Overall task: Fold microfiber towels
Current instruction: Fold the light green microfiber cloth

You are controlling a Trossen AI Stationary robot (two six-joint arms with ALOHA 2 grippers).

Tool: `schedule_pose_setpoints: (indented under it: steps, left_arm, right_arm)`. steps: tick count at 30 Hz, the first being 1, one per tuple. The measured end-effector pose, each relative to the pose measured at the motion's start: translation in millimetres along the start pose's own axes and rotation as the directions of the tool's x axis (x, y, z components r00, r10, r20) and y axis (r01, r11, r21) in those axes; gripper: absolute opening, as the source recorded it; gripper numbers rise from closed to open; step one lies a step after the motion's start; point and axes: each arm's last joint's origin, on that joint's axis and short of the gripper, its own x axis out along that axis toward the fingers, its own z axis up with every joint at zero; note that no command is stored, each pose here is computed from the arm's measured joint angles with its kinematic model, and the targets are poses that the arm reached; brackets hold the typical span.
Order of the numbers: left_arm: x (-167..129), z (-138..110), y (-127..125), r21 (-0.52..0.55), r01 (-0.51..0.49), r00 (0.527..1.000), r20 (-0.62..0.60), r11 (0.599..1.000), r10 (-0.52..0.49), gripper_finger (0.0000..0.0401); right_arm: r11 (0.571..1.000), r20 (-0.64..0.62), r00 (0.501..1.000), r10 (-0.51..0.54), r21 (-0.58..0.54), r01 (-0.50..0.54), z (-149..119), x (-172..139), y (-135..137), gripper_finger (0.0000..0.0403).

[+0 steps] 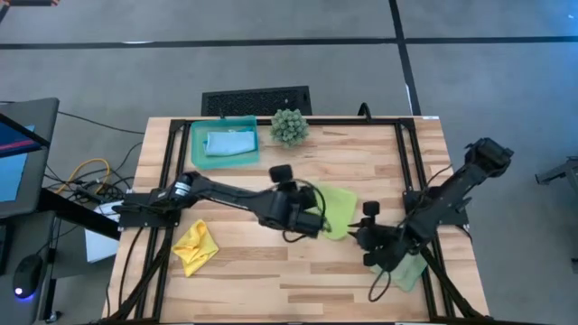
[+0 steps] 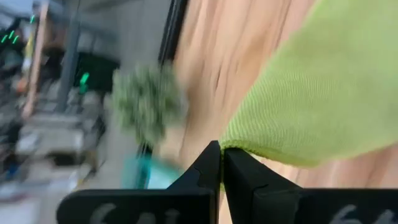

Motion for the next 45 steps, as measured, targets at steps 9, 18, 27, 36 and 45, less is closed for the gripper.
schedule_pose_setpoints:
  steps: [9,18,27,36,45]
  left_arm:
    - [34,-47,-33,0.059,-0.145,0.976,-0.156,0.988,0.153,0.0000]
    - [54,-68,-45,0.087,-0.187,0.958,-0.206,0.978,0.201,0.0000]
    - [49,-67,-50,0.095,-0.133,0.965,-0.214,0.986,0.151,0.0000]
    - [-2,-71,-75,0.232,-0.011,0.990,-0.133,0.973,0.043,0.0000]
    - [23,-73,-68,0.175,-0.098,0.982,-0.142,0.980,0.124,0.0000]
  right_arm:
    - [0.969,-0.116,0.979,0.170,-0.163,-0.188,4,56,9,0.0117]
    - [0.935,-0.178,0.984,0.031,-0.344,-0.091,-5,90,7,0.0117]
    - [0.928,-0.116,0.991,-0.061,-0.373,0.014,-3,100,9,0.0090]
    - [0.890,0.132,0.912,0.388,-0.311,-0.333,30,57,9,0.0014]
    - [0.883,0.050,0.993,0.109,0.454,-0.120,-36,57,-78,0.0017]
